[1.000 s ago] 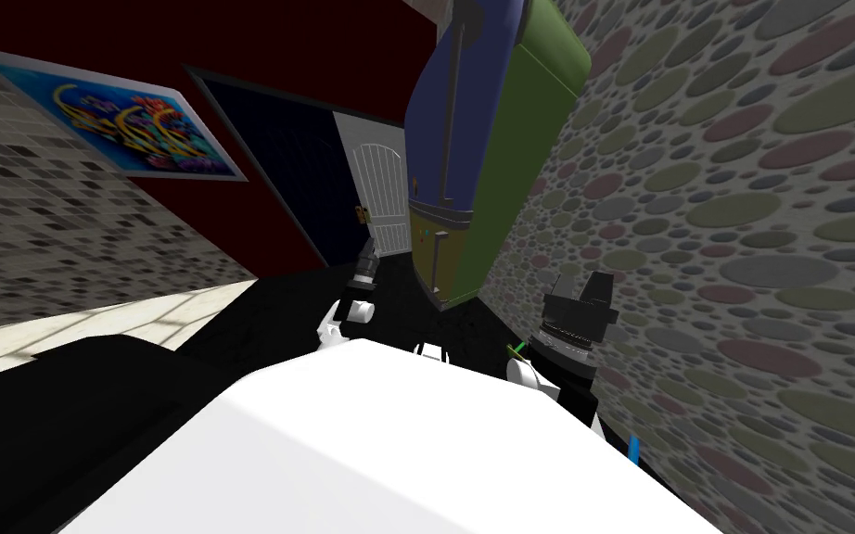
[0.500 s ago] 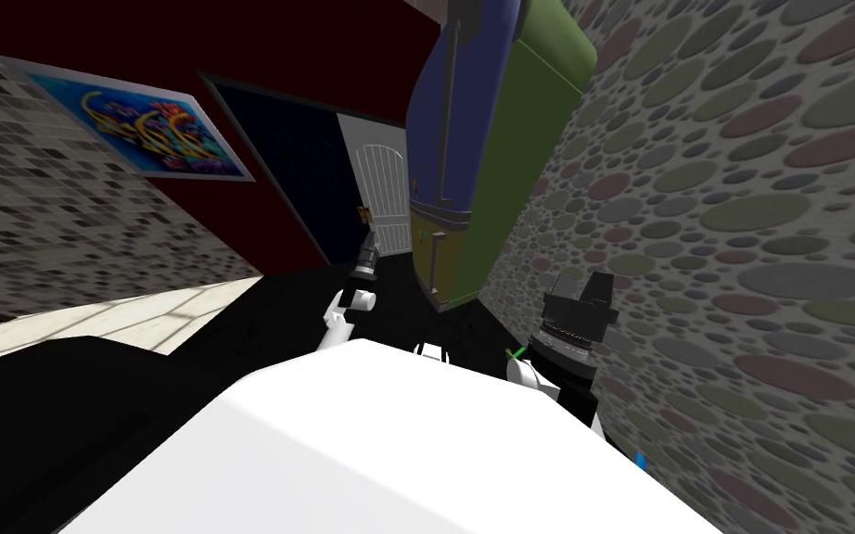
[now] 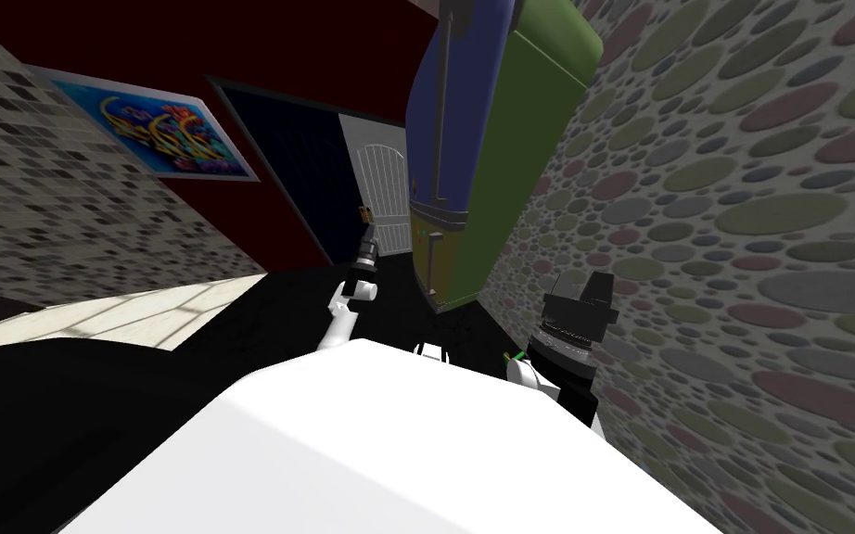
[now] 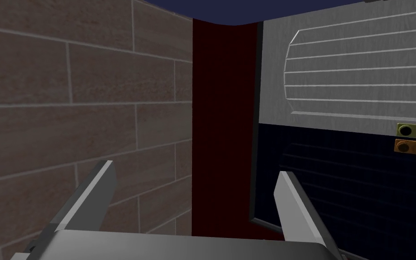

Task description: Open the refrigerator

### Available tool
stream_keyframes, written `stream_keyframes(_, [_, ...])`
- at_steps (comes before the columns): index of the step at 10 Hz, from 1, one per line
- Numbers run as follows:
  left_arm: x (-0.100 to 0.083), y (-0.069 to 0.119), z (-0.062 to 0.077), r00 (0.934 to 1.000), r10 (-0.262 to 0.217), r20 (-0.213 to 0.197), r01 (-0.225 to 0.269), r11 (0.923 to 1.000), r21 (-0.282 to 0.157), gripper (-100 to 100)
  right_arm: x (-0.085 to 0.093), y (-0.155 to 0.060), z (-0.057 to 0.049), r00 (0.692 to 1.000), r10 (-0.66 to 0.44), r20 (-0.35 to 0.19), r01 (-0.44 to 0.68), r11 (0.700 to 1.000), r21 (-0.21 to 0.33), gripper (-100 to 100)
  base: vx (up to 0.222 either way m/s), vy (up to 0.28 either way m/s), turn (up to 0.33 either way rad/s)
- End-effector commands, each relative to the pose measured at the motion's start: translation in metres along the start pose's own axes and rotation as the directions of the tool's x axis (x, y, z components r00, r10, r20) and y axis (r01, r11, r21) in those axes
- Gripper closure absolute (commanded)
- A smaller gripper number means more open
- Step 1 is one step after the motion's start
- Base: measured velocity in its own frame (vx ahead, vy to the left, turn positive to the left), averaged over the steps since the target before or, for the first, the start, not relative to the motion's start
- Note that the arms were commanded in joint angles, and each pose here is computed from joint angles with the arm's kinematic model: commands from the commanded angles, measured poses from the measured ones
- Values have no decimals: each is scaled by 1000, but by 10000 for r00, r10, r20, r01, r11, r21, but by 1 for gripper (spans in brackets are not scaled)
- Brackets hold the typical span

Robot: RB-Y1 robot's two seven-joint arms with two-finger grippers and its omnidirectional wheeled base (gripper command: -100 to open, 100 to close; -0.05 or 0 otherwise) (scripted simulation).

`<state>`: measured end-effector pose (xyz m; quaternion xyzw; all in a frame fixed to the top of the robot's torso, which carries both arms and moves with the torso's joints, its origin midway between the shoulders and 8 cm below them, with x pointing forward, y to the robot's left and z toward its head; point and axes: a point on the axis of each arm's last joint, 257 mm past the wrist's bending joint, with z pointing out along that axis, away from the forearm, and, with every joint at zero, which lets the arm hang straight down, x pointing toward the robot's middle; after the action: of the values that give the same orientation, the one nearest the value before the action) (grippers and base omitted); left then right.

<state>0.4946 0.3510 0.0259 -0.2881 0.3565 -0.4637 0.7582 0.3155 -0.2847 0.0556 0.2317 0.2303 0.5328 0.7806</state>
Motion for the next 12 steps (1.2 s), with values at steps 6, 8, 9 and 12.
stream_keyframes(6, [-15, 12, 53, 9986, 153, 500, -135, 9993, -350, -100, 0, 0, 0, 10000, 0, 0, 0, 10000, 0, 0, 37, -93, 58])
stream_keyframes(8, [-18, 16, 67, 9979, 141, 635, -109, 9987, -502, -100, 0, 0, 0, 10000, 0, 0, 0, 10000, 0, 0, 46, -89, 60])
stream_keyframes(9, [-22, 25, 77, 9971, 142, 748, -84, 9970, -776, -100, 0, 0, 0, 10000, 0, 0, 0, 10000, -1, 0, 33, -94, 76])
stream_keyframes(12, [-23, 24, 94, 9961, 31, 878, 44, 9964, -848, -100, 0, 0, 0, 10000, 0, 0, 0, 10000, 0, 0, 30, -93, 53])
